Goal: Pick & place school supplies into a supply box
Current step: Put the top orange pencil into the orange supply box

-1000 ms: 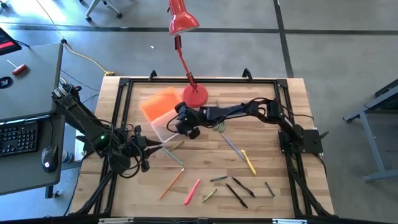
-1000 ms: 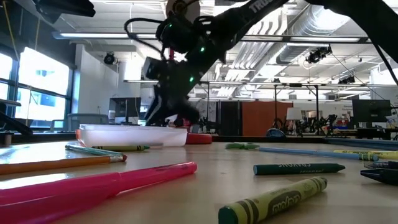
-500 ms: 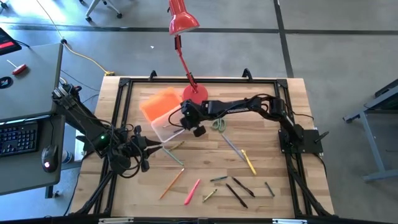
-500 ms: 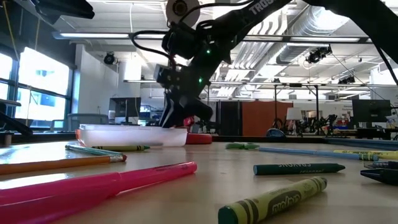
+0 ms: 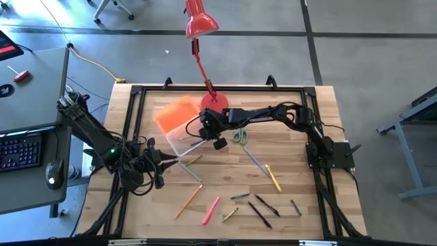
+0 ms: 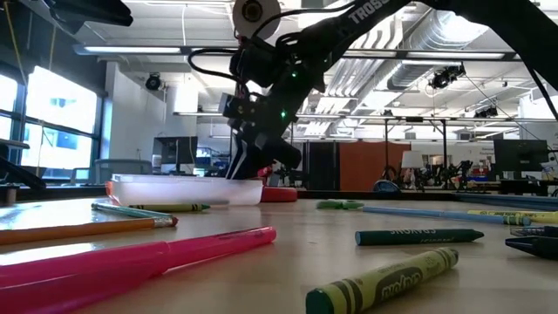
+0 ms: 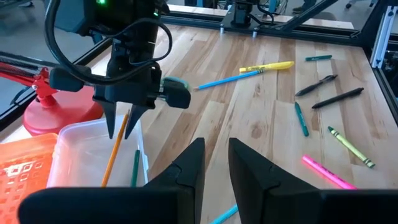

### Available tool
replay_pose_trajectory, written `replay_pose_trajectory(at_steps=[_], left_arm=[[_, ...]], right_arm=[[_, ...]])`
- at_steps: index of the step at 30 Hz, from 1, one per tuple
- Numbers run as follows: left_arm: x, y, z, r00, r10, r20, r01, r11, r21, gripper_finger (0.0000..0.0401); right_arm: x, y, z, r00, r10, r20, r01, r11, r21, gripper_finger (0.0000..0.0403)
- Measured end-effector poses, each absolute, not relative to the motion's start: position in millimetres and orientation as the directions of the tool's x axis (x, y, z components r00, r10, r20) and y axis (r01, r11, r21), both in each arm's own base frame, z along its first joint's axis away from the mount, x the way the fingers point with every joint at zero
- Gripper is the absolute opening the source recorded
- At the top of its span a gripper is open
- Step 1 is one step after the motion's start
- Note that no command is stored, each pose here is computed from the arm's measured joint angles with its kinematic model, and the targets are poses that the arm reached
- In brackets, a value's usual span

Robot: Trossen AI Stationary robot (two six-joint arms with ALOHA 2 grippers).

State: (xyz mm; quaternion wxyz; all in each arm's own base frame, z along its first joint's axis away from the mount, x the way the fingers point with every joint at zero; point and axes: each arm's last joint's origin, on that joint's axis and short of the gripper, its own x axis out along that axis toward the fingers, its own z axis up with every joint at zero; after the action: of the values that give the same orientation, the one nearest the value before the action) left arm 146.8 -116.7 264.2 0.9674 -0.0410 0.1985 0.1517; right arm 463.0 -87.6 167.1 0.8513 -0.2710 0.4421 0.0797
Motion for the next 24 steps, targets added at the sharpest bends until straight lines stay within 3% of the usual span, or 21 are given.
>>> replay_pose_trajectory(at_steps=[9,16,24], left_arm=[[147,-117,264,0.875,0.278,-0.395,-0.311,0.950,-0.020,0.0101],[147,-116,264,0.875,0.289,-0.388,-0.319,0.948,-0.014,0.0101],[147,-116,264,0.875,0.291,-0.387,-0.320,0.947,-0.010,0.0101]], right_arm=[[463,-93,156,0.572,-0.108,-0.813,-0.375,0.847,-0.377,0.0067],[467,-94,158,0.607,-0.134,-0.784,-0.366,0.828,-0.425,0.0009],[474,-90,165,0.686,-0.078,-0.723,-0.380,0.810,-0.447,0.0019]])
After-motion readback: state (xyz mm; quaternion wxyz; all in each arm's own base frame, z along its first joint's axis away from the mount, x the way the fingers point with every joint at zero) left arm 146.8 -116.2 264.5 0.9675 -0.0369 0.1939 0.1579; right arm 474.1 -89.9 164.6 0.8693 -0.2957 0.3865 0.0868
